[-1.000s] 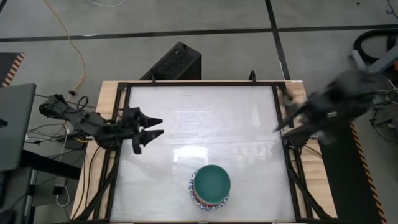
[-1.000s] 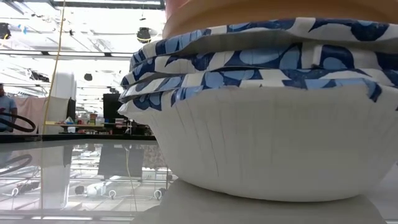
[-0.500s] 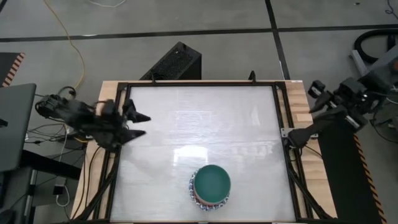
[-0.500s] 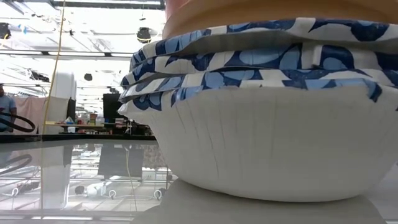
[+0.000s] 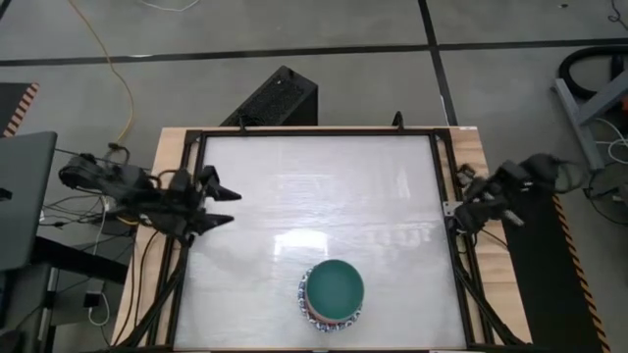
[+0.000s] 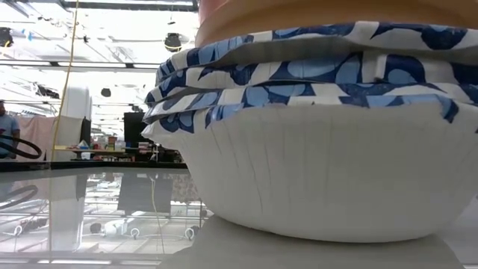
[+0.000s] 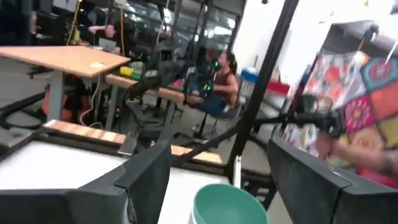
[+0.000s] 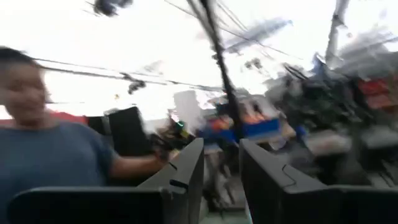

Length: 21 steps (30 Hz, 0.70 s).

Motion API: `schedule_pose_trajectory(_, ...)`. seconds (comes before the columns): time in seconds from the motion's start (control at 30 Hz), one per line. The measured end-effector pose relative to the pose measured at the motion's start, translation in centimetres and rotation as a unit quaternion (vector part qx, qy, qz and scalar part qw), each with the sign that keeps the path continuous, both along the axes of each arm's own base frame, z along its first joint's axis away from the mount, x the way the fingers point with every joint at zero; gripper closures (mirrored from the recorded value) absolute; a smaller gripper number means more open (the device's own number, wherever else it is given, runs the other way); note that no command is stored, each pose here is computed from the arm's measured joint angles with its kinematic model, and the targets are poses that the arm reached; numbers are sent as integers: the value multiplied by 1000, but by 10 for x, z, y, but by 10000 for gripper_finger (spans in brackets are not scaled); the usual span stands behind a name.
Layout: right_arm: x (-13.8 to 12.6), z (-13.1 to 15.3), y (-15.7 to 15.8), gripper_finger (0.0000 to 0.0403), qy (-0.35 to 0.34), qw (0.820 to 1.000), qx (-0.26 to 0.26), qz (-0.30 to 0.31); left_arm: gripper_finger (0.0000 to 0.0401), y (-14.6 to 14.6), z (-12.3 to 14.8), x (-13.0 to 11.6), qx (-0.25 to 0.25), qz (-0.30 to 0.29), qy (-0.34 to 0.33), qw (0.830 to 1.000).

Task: Nest bowls inside each other by size order
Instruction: Return to Home Position

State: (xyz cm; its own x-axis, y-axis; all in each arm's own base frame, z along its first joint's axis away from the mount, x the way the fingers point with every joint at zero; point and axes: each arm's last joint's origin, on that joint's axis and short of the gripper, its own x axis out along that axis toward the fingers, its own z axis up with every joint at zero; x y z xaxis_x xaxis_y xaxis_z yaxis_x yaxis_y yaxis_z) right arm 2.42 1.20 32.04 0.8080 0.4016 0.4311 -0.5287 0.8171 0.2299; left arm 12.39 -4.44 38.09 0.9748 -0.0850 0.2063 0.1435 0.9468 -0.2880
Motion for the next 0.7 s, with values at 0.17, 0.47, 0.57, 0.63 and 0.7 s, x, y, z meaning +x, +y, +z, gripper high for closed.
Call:
schedule_pose_trajectory(0.17, 20, -27, 8, 281, 41, 999, -2, -12, 146, 3, -55, -10, -51, -35, -76, 995)
schedule_pose_trajectory(0.47, 31, -49, 12, 281, 69, 997, 7, -27, 146, 15, -144, -36, -121, -30, -176, 977)
schedule_pose_trajectory(0.57, 31, -49, 11, 281, 70, 997, 10, -35, 146, 19, -156, -42, -134, -13, -184, 974)
schedule_pose_trajectory(0.63, 31, -48, 10, 281, 69, 997, 10, -42, 146, 22, -156, -46, -134, -1, -184, 974)
schedule_pose_trajectory(0.7, 30, -46, 9, 281, 74, 996, 7, -48, 146, 25, -152, -53, -132, 10, -204, 970)
